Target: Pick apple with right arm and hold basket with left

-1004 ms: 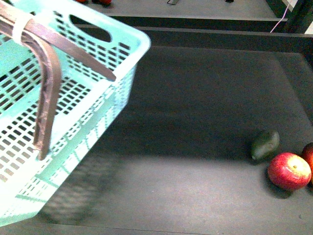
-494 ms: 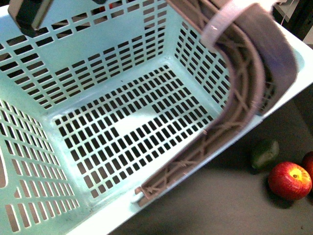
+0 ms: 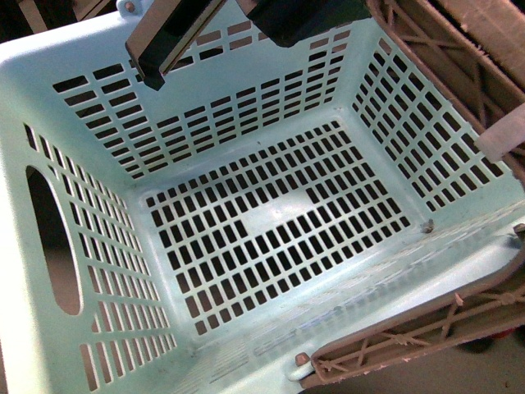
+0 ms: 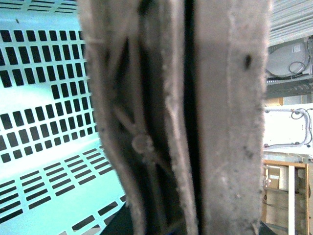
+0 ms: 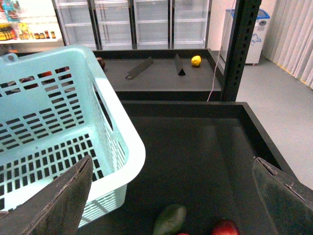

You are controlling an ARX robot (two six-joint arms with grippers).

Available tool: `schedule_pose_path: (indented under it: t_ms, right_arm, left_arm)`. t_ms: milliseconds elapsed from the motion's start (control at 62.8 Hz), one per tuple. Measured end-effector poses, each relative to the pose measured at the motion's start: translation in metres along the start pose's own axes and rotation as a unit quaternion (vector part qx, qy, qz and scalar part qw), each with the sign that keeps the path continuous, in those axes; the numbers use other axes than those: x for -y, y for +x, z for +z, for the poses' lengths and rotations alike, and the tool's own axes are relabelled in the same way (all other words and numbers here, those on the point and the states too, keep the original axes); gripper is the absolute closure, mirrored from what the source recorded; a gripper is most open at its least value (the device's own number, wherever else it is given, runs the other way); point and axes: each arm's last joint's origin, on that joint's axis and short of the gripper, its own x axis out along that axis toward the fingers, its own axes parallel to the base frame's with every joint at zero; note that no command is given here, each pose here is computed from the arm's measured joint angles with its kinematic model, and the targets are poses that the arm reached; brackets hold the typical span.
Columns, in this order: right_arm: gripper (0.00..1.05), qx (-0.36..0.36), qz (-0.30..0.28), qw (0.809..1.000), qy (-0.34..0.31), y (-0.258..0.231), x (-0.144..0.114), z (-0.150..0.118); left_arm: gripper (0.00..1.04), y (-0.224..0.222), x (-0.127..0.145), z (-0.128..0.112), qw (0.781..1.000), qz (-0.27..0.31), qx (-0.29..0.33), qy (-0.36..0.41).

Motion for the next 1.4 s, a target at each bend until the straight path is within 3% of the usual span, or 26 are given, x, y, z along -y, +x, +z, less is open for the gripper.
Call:
schedule_pose_path:
  t_ms: [127, 239, 335, 494, 653, 908, 1163, 1402]
  right_arm:
    - [0.09, -0.024, -0.016, 1.000, 0.009, 0.001, 0.000, -0.001]
    - [0.09, -0.220, -0.126, 0.965, 0.061, 0.003, 0.002, -0.005]
    - [0.09, -0.260, -0.140, 0.952, 0.081, 0.009, 0.006, -0.013]
    - [0.09, -0.267, -0.140, 0.948, 0.103, 0.027, 0.019, -0.015]
    - [0.09, -0.291, -0.141, 0.944, 0.073, 0.053, 0.037, -0.030]
    - [0.09, -0.359, -0.111, 0.926, 0.023, 0.102, 0.056, -0.080]
    - [0.09, -0.433, -0.068, 0.899, -0.007, 0.126, 0.053, -0.135]
    - [0.09, -0.469, -0.045, 0.881, -0.029, 0.140, 0.050, -0.166]
  left_arm:
    - [0.90, 0.000, -0.001, 0.001, 1.000, 0.003, 0.005, 0.001]
    - [0.90, 0.000, 0.000, 0.001, 1.000, 0.001, 0.004, 0.001]
    - [0.90, 0.000, 0.000, 0.001, 1.000, 0.000, 0.001, 0.004]
    - [0.90, 0.000, 0.000, 0.001, 1.000, 0.000, 0.001, 0.003]
    - [0.90, 0.000, 0.000, 0.001, 1.000, 0.001, 0.003, 0.003]
    - [0.90, 0.000, 0.000, 0.001, 1.000, 0.000, 0.002, 0.003]
    - [0.90, 0.000, 0.000, 0.001, 1.000, 0.001, 0.003, 0.003]
    - [0.90, 0.000, 0.000, 0.001, 1.000, 0.001, 0.004, 0.003]
